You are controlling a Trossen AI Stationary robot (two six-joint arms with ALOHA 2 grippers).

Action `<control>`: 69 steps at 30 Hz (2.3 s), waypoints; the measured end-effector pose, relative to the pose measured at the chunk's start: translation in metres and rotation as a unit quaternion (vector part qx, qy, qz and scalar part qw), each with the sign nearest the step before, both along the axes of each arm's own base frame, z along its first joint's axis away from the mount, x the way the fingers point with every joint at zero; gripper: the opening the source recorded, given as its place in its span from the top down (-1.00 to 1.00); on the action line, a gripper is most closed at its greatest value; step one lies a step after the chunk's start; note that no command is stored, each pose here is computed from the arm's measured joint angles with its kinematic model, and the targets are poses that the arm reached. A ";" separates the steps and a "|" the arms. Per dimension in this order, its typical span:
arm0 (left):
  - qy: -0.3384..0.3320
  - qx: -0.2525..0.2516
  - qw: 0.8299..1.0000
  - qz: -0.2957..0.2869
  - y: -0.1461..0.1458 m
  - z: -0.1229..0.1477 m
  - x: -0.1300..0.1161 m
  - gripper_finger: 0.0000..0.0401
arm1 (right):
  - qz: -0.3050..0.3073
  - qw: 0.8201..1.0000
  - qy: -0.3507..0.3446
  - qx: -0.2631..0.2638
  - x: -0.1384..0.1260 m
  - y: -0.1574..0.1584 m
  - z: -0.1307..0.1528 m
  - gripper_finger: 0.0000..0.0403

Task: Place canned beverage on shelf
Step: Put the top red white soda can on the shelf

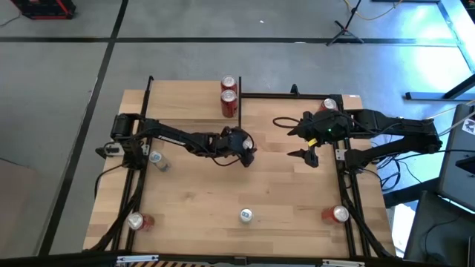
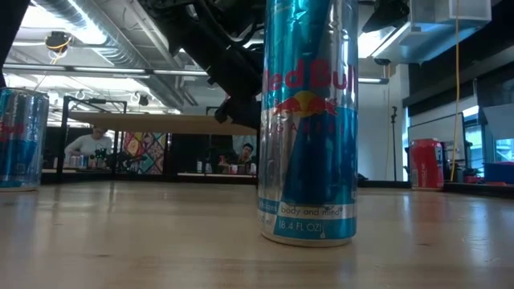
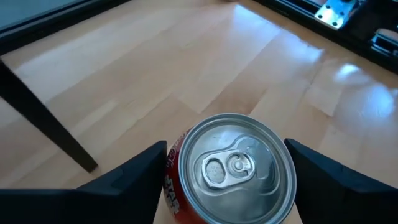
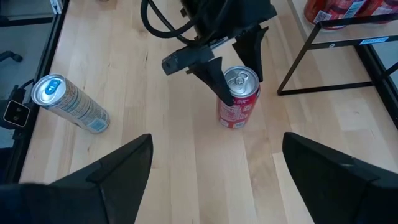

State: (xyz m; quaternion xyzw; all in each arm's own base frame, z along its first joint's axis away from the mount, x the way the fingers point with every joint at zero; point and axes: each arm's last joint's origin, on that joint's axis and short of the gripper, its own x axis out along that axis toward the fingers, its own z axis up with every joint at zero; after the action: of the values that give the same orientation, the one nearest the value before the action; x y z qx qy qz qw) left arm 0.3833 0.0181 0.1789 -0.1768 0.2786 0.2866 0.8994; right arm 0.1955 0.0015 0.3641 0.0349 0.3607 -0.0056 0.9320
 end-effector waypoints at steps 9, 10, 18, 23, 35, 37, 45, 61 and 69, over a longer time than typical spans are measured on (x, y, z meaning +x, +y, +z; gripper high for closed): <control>-0.027 -0.014 1.000 0.008 -0.015 0.014 -0.005 -0.24 | 0.000 1.000 0.001 0.000 0.000 0.000 0.000 -0.72; -0.029 -0.017 0.999 0.008 -0.017 0.016 -0.007 -0.24 | 0.000 1.000 0.000 0.000 0.000 0.000 0.000 -0.72; -0.076 -0.049 0.996 0.018 -0.029 0.054 -0.024 -0.25 | 0.000 1.000 0.000 0.000 0.000 0.000 0.000 -0.72; -0.113 -0.073 0.991 -0.008 -0.035 0.095 -0.048 -0.26 | 0.000 1.000 -0.001 0.000 0.000 0.000 0.000 -0.72; -0.183 -0.044 0.980 0.060 -0.017 0.168 -0.122 -0.27 | 0.000 1.000 -0.002 0.000 0.000 0.000 0.000 -0.72; -0.189 -0.041 0.979 0.070 -0.012 0.175 -0.133 -0.27 | 0.000 1.000 -0.004 -0.001 0.001 0.000 0.001 -0.72; -0.126 -0.019 0.983 0.130 0.016 0.195 -0.167 -0.27 | -0.006 1.000 -0.016 0.001 0.002 0.000 0.002 -0.72; -0.045 0.053 0.969 0.238 0.101 0.196 -0.168 -0.28 | -0.101 0.994 -0.047 -0.002 0.005 -0.005 0.007 -0.72; -0.016 0.012 0.972 0.233 0.130 0.168 -0.143 -0.28 | -0.115 0.992 -0.046 0.014 0.005 -0.005 0.006 -0.72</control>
State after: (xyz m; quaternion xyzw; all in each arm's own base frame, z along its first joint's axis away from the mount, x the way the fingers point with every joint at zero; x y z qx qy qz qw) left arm 0.2401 0.1478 0.3471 -0.2306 0.2114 0.4884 0.8146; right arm 0.2002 -0.0030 0.3703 0.0898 0.3114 -0.1061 0.9400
